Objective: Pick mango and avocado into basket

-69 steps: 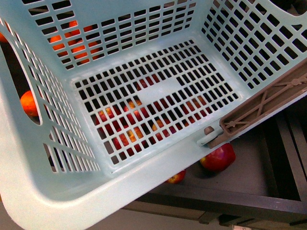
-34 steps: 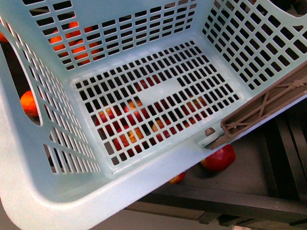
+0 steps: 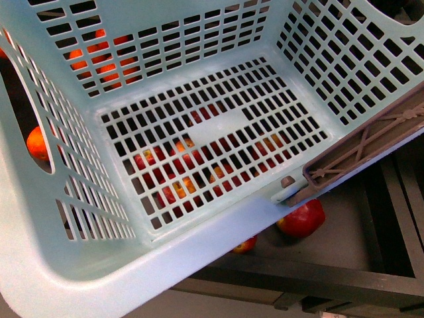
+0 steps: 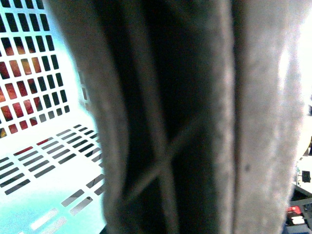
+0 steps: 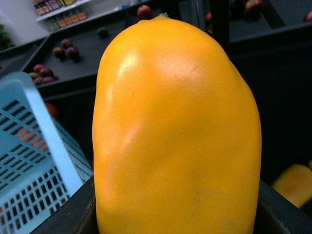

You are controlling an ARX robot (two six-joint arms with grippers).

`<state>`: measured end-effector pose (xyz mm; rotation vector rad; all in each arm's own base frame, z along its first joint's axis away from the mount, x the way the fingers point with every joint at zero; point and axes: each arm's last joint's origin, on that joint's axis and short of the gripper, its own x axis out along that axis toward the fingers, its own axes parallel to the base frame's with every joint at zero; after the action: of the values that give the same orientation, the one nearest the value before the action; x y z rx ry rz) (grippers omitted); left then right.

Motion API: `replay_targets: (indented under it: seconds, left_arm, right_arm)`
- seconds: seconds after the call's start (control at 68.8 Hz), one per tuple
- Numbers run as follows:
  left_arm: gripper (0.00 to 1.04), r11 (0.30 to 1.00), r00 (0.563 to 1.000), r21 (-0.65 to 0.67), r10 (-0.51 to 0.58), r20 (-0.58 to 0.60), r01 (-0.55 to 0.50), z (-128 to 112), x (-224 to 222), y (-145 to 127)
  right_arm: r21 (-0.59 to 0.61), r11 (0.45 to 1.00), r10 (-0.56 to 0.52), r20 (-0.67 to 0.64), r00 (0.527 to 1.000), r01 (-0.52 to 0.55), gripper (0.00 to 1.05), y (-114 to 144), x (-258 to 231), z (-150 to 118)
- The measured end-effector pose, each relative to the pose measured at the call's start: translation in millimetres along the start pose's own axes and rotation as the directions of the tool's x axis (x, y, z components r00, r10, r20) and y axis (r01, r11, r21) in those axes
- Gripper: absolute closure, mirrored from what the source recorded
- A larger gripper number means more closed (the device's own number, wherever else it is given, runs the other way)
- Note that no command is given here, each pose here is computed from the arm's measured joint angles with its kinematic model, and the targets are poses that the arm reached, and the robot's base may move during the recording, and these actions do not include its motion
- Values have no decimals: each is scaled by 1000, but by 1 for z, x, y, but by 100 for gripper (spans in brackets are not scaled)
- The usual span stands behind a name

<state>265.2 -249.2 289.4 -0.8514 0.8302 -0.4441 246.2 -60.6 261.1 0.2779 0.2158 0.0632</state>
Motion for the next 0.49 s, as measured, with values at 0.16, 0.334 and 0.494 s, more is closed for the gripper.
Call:
replay_targets:
  seconds: [0.16, 0.334, 0.494]
  left_arm:
    - [92, 1000, 1000, 0, 0, -1, 0, 0, 0, 0]
    - [92, 1000, 1000, 0, 0, 0, 0, 0, 0, 0]
    - [92, 1000, 1000, 0, 0, 0, 0, 0, 0, 0]
  right_arm:
    - [-19, 996, 92, -7, 996, -92, 47, 54, 23, -3]
    - [-50, 988, 145, -50, 988, -148, 47, 96, 50, -17]
    - [-60, 989, 133, -79, 988, -137, 47, 108, 62, -26]
